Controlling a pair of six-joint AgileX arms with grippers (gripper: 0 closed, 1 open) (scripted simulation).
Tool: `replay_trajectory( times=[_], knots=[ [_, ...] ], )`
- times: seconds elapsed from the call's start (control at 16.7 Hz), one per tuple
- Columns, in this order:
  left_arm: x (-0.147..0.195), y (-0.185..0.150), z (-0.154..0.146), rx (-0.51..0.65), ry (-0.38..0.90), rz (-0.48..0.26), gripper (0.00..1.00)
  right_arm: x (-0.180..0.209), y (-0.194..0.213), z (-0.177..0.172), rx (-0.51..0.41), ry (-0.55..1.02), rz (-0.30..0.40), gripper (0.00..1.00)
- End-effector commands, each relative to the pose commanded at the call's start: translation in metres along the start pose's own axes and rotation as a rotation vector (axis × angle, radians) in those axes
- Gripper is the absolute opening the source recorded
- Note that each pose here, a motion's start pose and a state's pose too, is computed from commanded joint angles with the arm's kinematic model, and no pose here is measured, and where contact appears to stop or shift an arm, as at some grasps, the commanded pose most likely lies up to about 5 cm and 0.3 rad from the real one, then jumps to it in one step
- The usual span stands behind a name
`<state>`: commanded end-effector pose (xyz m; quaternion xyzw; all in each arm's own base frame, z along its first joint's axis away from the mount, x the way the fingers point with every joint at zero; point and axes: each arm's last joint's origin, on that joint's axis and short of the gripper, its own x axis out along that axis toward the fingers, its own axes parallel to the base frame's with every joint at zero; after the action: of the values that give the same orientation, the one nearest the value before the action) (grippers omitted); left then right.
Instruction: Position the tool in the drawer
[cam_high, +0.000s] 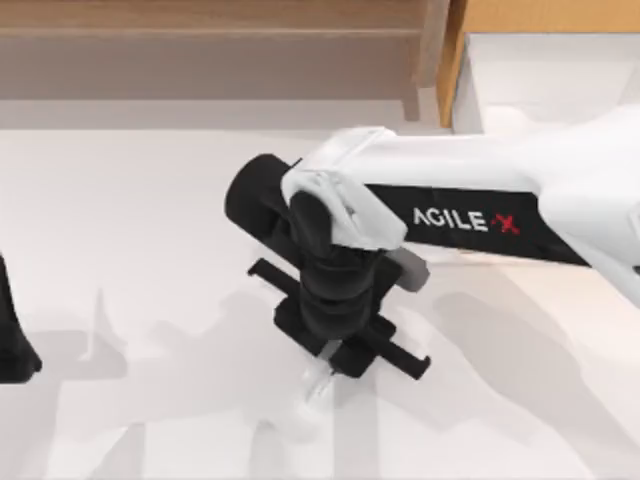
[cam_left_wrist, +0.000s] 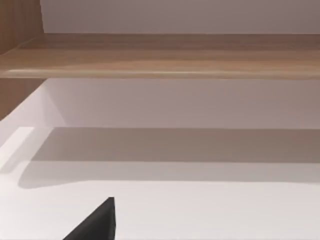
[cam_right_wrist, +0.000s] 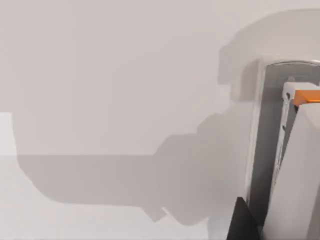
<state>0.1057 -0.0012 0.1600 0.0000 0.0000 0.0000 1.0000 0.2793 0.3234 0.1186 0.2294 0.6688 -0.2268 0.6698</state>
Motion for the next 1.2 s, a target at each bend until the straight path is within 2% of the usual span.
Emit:
replay_trajectory(
  times=[0.42, 0.78, 1.08, 1.2],
  knots=[
    [0.000, 0.000, 0.000, 0.000, 0.000, 0.000, 1.00, -0.002, 0.000, 0.001, 0.004, 0.000, 0.001, 0.00],
    [0.000, 0.000, 0.000, 0.000, 0.000, 0.000, 1.00, -0.029, 0.000, 0.001, 0.004, 0.000, -0.001, 0.00],
    [0.000, 0.000, 0.000, 0.000, 0.000, 0.000, 1.00, -0.028, 0.000, 0.001, 0.004, 0.001, -0.002, 0.00],
    [0.000, 0.000, 0.000, 0.000, 0.000, 0.000, 1.00, -0.040, 0.003, 0.011, 0.000, 0.007, 0.031, 0.00]
  ],
)
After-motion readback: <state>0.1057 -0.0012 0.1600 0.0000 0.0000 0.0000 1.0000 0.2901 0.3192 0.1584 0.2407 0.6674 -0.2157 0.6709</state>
